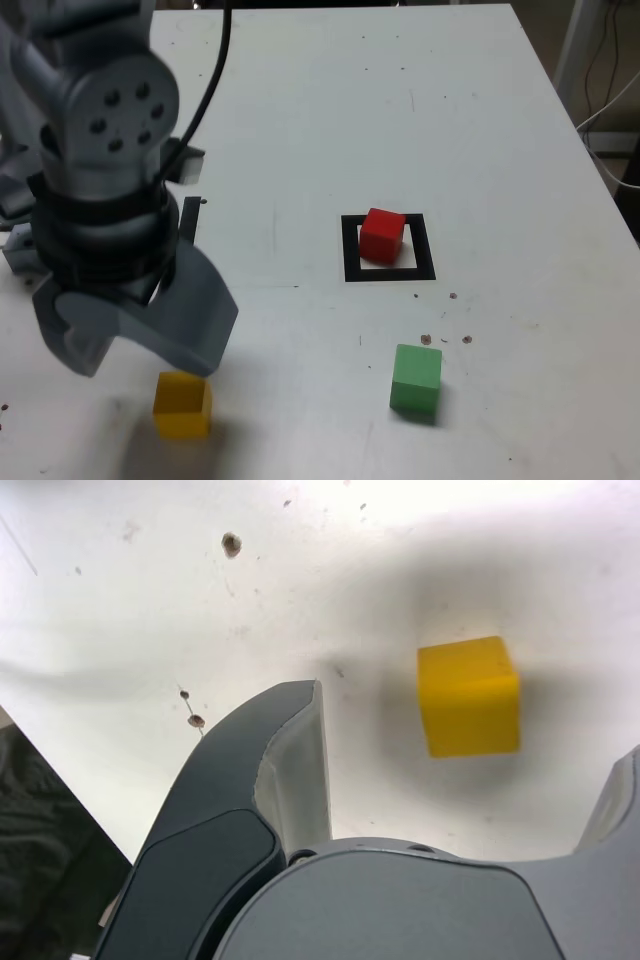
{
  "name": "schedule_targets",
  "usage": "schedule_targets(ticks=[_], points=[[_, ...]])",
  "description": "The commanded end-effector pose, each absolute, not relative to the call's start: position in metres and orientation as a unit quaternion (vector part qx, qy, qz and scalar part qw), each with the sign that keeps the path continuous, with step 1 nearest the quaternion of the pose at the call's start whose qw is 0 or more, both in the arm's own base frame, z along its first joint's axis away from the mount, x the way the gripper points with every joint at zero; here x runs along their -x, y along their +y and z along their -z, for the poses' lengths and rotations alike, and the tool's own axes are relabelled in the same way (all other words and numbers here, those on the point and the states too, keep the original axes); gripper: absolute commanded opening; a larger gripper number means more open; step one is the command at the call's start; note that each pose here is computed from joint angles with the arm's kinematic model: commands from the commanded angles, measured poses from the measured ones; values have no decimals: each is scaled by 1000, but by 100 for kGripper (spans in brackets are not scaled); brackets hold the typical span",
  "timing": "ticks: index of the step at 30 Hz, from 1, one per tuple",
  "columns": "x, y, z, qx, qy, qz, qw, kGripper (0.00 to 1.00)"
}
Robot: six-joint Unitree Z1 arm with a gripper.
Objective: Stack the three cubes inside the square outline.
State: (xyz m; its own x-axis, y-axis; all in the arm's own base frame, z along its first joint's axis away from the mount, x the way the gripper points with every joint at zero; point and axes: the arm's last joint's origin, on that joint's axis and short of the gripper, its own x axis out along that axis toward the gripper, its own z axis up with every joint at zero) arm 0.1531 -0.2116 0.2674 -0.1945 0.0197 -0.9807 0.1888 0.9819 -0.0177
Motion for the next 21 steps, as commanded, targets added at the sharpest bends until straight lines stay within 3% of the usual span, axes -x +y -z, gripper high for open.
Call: schedule_targets(ticks=[1,12,17,21], points=[[-155,-218,-261,-68,774,62,626,98],[-172,-240,-222,-77,783,58,615,96],[-175,-238,-213,-76,790,60,606,91],[-180,-238,-211,-76,786,68,610,86]])
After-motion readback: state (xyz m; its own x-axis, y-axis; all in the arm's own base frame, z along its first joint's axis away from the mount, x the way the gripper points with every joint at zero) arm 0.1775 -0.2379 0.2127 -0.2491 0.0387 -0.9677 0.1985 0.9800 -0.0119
